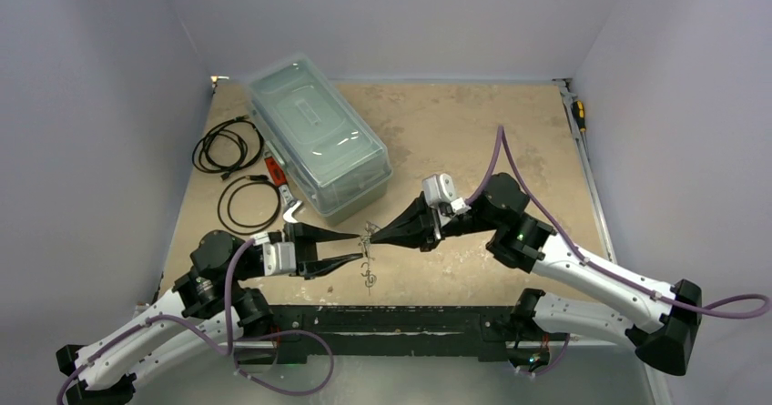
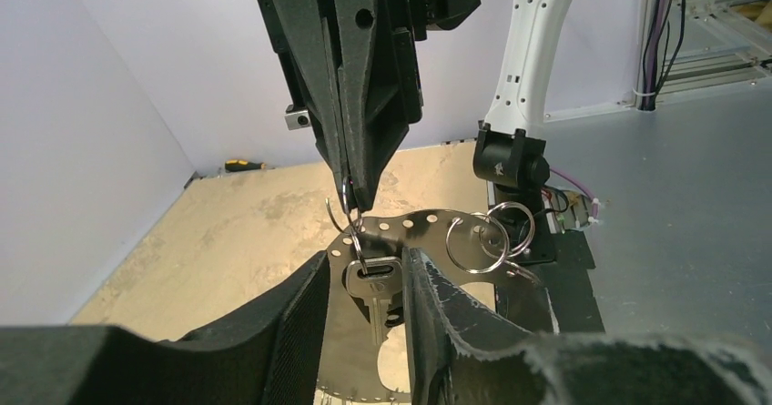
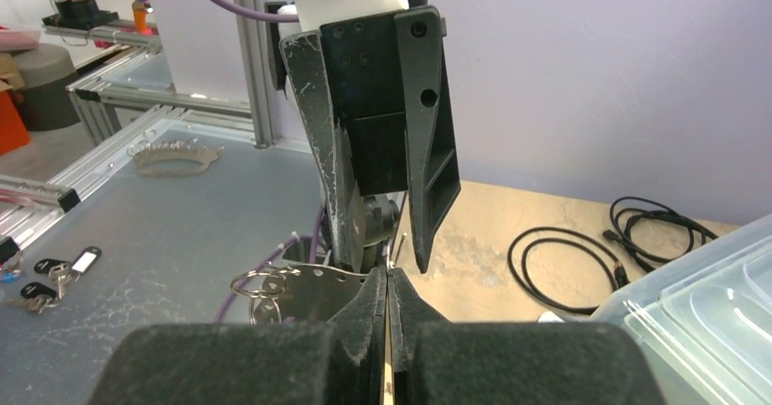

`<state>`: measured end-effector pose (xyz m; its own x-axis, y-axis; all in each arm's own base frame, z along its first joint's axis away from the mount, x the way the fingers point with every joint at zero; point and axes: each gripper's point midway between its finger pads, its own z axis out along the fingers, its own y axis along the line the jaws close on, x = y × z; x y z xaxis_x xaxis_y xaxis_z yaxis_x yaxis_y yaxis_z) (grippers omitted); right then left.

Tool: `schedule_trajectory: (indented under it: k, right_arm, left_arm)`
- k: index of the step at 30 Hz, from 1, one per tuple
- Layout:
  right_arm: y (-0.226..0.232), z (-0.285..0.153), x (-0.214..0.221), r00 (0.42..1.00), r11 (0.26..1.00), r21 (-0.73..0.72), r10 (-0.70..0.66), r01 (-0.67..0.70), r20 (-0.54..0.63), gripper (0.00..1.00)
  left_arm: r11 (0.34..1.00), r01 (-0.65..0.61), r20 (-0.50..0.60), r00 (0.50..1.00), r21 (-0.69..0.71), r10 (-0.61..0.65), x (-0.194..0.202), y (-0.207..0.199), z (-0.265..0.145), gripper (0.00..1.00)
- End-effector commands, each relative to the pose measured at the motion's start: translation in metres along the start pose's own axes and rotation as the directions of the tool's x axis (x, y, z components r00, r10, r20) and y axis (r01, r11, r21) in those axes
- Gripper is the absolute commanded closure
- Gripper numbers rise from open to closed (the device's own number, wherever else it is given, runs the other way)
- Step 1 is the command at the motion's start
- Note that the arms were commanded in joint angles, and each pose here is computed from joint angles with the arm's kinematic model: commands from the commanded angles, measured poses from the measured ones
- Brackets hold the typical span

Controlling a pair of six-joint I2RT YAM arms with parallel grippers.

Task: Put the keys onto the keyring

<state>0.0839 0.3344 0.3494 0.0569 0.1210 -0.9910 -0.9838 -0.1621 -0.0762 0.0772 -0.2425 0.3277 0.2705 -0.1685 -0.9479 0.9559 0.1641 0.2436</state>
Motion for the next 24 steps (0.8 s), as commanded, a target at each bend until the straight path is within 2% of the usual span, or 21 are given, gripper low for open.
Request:
schedule_trajectory:
  k: [1,18,24]
  right_arm:
    - [0.0041,0.0028,-0.0179,0.997,0.998,-0.03,-0.044,0.047,0.068,1.0]
    - [0.0094,0.0086,-0.0107,0.997,0.997,-0.075,-0.024,0.029,0.068,1.0]
    - [0.011,0.0095,-0.013,0.997,0.996,-0.083,-0.026,0.033,0.076,1.0]
  left_arm:
    - [1.0,-0.004,0.042,0.999,-0.02,0.005,-0.0093,0.0036,0.0009,0.66]
    - [0.999,0.013,0.064,0.998,-0.052,-0.01,-0.0117,0.0079,0.0002,0.73]
    - [0.998,0.023,0.059,0.998,-0.05,-0.02,-0.0099,0.0077,0.0013,0.83]
